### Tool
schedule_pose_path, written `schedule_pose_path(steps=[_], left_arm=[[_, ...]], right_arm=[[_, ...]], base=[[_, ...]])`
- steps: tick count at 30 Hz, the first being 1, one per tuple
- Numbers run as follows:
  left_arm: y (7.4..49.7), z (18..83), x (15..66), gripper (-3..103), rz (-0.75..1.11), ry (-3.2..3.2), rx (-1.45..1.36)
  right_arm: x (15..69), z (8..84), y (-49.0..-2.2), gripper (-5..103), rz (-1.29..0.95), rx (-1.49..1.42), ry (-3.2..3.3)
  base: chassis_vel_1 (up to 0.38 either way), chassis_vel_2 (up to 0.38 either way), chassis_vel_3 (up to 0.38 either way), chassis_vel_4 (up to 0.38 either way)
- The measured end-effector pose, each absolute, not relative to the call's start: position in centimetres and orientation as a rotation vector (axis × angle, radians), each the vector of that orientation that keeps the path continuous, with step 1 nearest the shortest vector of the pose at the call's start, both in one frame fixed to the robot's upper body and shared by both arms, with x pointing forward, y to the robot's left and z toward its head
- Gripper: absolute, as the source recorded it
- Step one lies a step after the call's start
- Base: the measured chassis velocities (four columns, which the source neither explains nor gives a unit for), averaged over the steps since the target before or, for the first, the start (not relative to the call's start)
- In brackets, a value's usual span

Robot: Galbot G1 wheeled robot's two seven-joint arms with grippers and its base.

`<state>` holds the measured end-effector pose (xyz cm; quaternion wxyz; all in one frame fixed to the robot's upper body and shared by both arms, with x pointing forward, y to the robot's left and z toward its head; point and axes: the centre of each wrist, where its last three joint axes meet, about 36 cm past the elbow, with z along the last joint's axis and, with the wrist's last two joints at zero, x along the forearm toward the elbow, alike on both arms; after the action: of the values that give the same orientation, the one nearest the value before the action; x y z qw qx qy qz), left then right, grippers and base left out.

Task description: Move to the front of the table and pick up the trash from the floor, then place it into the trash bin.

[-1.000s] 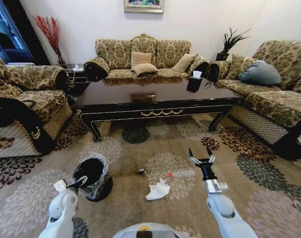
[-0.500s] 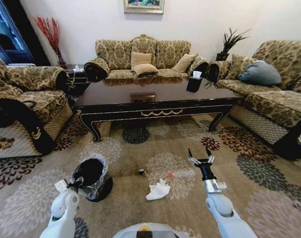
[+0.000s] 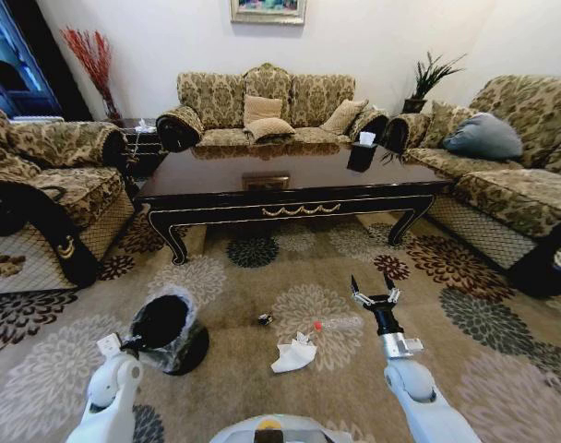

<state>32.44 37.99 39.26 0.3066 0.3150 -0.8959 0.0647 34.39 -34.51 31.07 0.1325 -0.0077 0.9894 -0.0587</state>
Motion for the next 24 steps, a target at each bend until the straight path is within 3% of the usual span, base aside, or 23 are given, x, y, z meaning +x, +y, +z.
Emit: schedule_pose_path(steps=[7, 13, 19, 24], left_arm=[[38.8, 42.8, 30.8, 3, 0.144, -2.452, 0.848], [39.4, 45.2, 28.7, 3, 0.165, -2.492, 0.874], [39.4, 46.8, 27.1, 3, 0.174, -2.516, 0.897], [39.1, 47.5, 26.2, 3, 0.175, -2.529, 0.903]], right_arm=[[35.6, 29.2, -33.1, 100, -0.003, 0.117, 2.961], [37.6, 28.3, -28.8, 100, 0.259, 0.362, 3.121], [41.0, 28.8, -23.2, 100, 0.576, 0.705, 3.268], [43.6, 29.1, -21.4, 100, 0.838, 1.03, 3.312]], base=[[0.0, 0.0, 0.0, 0.0], [0.0, 0.0, 0.0, 0.0], [0.0, 0.0, 0.0, 0.0], [0.0, 0.0, 0.0, 0.0]])
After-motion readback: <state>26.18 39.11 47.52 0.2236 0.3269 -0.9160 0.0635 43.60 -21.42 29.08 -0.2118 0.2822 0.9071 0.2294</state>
